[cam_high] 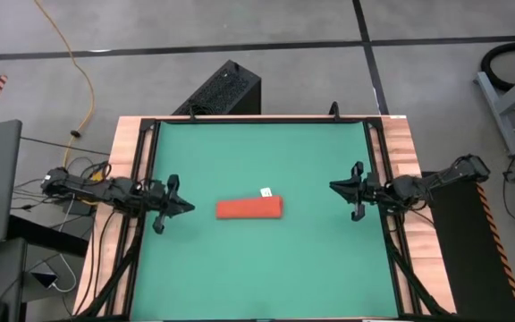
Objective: Roll napkin
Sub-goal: Return to Home Position
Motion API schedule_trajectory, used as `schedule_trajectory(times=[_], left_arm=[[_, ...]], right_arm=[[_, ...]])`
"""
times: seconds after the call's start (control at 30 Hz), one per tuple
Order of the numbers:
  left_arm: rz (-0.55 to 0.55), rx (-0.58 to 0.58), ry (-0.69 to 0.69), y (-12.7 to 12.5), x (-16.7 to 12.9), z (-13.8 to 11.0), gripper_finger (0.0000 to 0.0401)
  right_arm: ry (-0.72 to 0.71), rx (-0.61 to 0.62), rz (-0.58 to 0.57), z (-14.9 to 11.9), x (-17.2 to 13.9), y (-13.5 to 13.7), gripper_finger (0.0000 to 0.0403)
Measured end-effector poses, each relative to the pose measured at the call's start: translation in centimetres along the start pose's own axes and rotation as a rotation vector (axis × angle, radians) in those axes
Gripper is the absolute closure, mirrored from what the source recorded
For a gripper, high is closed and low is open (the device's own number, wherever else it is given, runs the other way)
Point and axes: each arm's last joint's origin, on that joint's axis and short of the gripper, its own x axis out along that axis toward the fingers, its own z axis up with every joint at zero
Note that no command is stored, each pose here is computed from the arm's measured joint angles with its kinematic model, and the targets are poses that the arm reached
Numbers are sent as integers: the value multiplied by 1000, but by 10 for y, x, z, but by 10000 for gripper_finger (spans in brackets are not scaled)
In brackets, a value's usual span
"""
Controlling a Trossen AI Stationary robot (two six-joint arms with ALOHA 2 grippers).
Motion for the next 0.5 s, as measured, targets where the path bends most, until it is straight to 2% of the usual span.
schedule_trajectory(times=[0.17, 0.4, 0.5], left_arm=[[-62, 1, 13, -2, 0, -1, 401], [-31, -18, 37, 0, 0, -3, 401], [-40, -18, 38, -1, 0, -3, 401]], right_arm=[[50, -20, -5, -5, 0, -1, 345], [128, -68, -65, -14, 0, -5, 345], [184, -32, -77, -20, -1, -6, 345]])
